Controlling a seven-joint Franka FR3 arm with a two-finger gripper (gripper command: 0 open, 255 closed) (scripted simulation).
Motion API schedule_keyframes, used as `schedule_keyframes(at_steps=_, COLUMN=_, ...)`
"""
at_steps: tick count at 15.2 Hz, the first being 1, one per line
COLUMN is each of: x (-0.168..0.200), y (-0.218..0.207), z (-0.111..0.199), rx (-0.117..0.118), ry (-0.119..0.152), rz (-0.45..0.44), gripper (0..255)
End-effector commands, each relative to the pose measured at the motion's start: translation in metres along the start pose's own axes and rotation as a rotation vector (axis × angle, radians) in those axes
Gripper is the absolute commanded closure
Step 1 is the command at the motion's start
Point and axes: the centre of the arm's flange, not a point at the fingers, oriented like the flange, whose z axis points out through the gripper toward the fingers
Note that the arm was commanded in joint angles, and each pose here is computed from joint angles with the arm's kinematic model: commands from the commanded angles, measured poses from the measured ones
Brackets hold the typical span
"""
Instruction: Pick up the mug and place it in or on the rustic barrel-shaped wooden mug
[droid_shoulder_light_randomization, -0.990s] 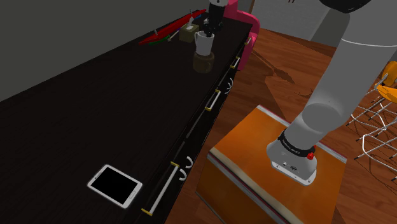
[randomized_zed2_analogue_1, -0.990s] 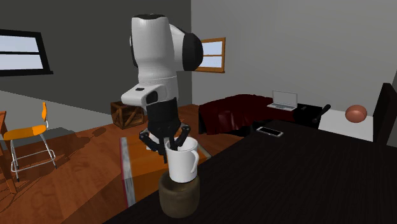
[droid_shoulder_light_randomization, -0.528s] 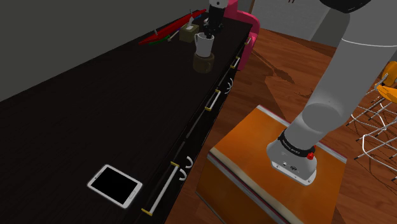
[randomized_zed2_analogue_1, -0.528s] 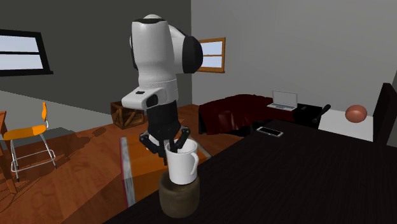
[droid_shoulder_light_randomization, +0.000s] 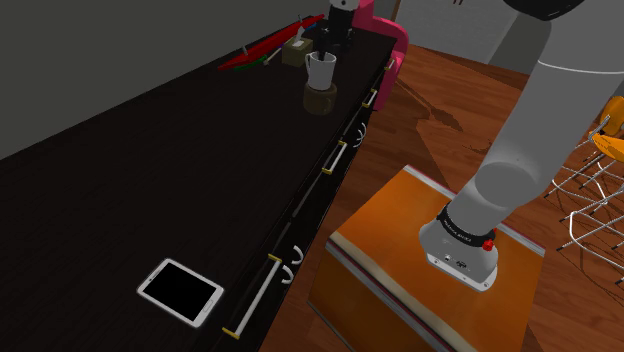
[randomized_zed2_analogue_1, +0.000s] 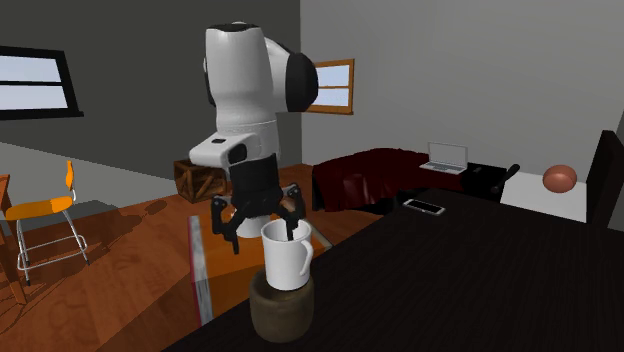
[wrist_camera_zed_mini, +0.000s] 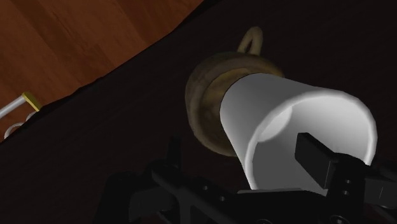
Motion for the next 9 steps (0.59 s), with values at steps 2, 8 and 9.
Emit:
schedule_keyframes(at_steps=2, x=0.000, y=-0.001, z=-0.033, rx=0.000, ry=0.000, rz=0.000, gripper=0)
schedule_keyframes(at_steps=8, x=0.000, y=-0.001, z=-0.044, rx=0.000, ry=0.000, rz=0.000, gripper=0)
schedule_keyframes(at_steps=9, x=0.000, y=-0.001, z=-0.044, rx=0.000, ry=0.000, rz=0.000, gripper=0)
